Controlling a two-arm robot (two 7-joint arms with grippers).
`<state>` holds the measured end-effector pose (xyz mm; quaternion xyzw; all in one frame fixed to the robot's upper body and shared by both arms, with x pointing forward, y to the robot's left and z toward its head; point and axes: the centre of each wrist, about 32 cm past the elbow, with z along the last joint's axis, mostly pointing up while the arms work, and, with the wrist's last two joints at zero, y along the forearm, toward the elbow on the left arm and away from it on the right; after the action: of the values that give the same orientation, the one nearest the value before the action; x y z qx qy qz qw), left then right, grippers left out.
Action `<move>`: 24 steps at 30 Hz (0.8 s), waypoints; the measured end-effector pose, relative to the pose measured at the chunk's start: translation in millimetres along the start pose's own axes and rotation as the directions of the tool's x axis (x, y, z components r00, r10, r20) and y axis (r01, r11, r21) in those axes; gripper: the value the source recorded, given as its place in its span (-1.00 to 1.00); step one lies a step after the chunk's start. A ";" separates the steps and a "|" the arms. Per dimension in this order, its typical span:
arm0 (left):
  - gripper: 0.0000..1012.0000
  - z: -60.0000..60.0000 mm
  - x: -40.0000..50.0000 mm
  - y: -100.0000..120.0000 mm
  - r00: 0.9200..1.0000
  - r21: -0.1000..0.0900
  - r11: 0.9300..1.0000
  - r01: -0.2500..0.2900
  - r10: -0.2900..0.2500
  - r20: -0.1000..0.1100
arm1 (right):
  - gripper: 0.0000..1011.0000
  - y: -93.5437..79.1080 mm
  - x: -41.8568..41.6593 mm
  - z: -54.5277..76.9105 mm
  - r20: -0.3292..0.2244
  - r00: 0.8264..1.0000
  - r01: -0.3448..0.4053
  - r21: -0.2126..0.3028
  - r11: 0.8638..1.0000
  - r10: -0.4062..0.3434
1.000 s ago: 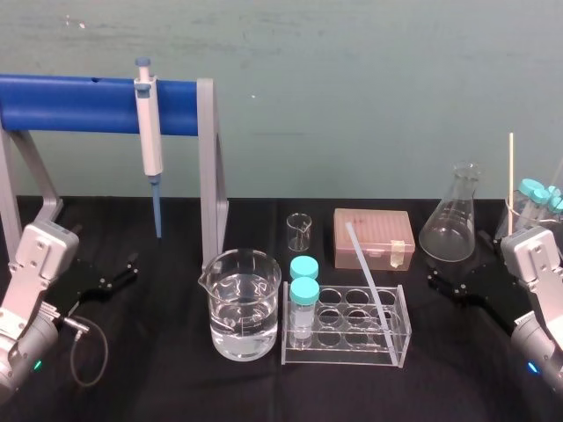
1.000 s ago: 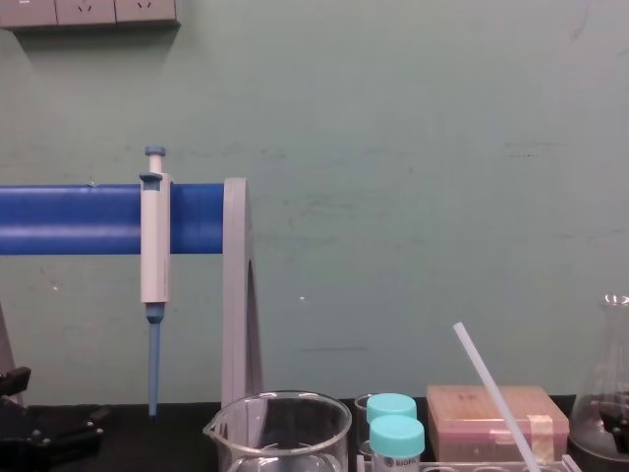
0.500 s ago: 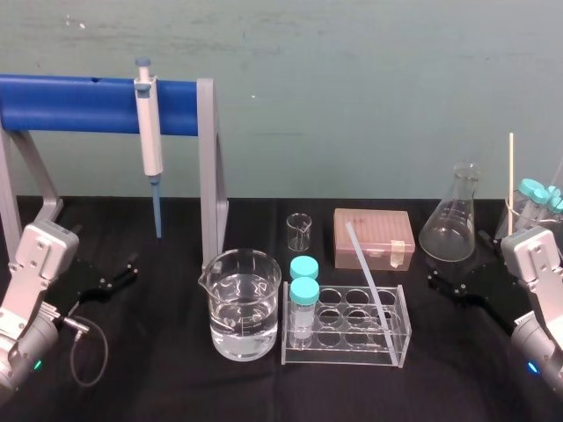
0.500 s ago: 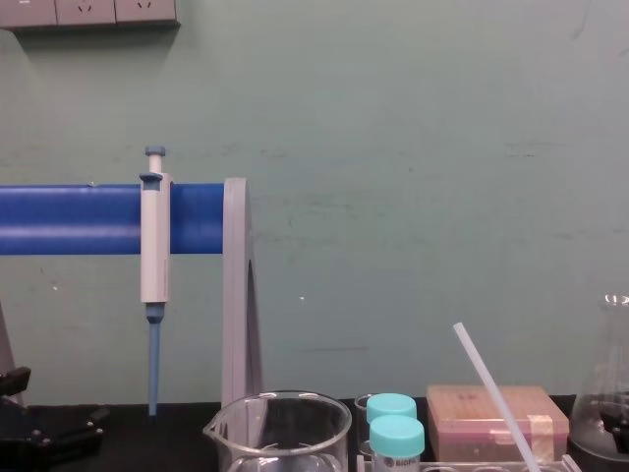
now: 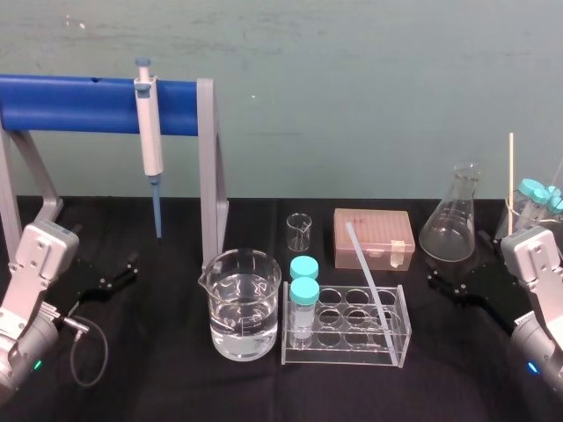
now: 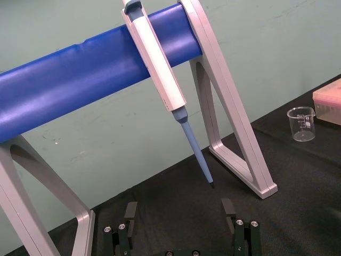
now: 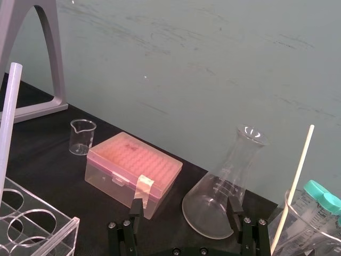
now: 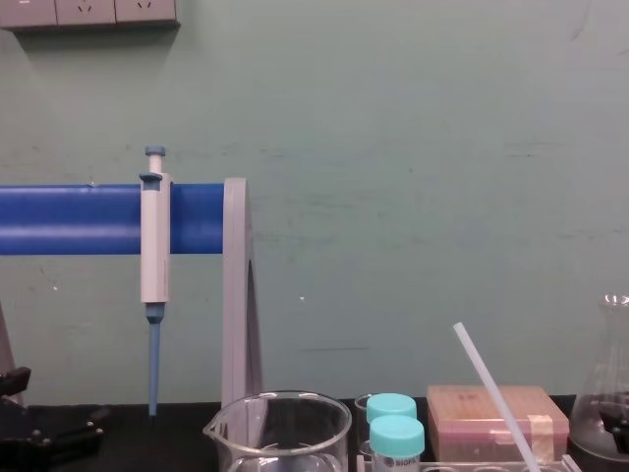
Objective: Pick up the stirring rod with one hand, then place it down.
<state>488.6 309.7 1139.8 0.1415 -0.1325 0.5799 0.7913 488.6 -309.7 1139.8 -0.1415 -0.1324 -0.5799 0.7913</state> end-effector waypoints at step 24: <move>0.98 0.0 0.0 0.0 1.000 0.000 1.000 0.000 0.000 0.000 | 0.98 6.1 25.6 28.5 -0.126 0.991 -0.033 0.002 0.999 0.033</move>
<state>488.6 309.7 1139.8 0.1415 -0.1325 0.5799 0.7913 500.6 -319.7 1175.3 -0.1068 -0.0798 -0.5745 0.8076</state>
